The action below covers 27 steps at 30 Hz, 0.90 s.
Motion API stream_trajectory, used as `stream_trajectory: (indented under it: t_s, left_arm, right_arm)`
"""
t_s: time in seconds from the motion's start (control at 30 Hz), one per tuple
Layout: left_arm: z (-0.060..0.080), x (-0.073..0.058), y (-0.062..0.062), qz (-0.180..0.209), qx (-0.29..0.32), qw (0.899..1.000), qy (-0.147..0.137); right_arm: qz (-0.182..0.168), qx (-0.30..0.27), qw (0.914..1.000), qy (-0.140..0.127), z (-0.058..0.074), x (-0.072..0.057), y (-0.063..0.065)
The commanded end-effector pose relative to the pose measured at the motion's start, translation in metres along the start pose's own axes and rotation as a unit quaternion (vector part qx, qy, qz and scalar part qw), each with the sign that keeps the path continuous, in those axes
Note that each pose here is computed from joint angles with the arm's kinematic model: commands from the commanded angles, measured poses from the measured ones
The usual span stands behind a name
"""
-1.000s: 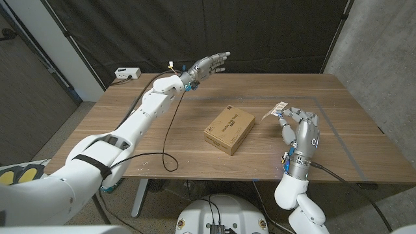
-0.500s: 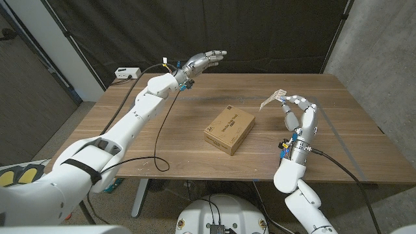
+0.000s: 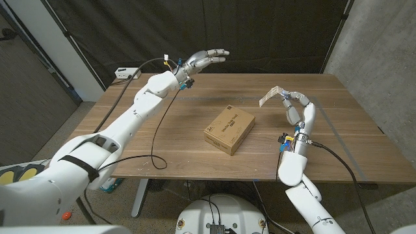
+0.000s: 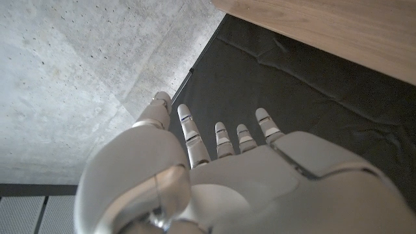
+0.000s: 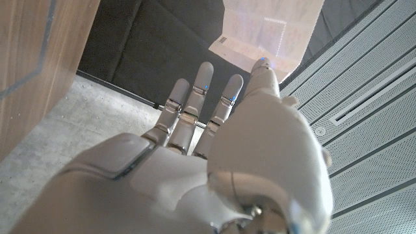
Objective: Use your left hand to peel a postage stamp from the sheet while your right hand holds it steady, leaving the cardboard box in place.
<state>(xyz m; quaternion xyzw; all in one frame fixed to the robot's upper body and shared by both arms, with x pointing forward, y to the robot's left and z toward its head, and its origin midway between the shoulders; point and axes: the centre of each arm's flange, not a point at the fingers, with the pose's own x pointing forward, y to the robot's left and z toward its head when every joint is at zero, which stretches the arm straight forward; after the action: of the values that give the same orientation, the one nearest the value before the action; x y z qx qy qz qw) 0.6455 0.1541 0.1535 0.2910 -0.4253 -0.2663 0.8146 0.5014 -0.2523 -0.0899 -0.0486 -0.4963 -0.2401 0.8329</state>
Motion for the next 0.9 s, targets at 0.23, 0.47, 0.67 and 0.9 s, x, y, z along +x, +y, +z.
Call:
stream_trajectory:
  t_s: [0.23,0.47,0.67,0.9]
  left_arm:
    - [0.037,0.024,-0.009,-0.055,0.145,0.985,-0.074]
    - [0.058,0.034,-0.021,-0.102,0.189,0.971,-0.107]
    - [0.066,0.038,-0.03,-0.117,0.202,0.965,-0.121]
    - [0.073,0.043,-0.037,-0.127,0.211,0.96,-0.133]
  right_arm:
    - [0.076,0.035,0.9965,-0.002,0.003,0.026,0.006]
    - [0.086,0.04,0.9954,-0.011,0.006,0.034,0.012]
    - [0.086,0.045,0.9951,-0.019,0.008,0.04,0.019]
    - [0.101,0.06,0.9927,-0.029,0.01,0.043,0.029]
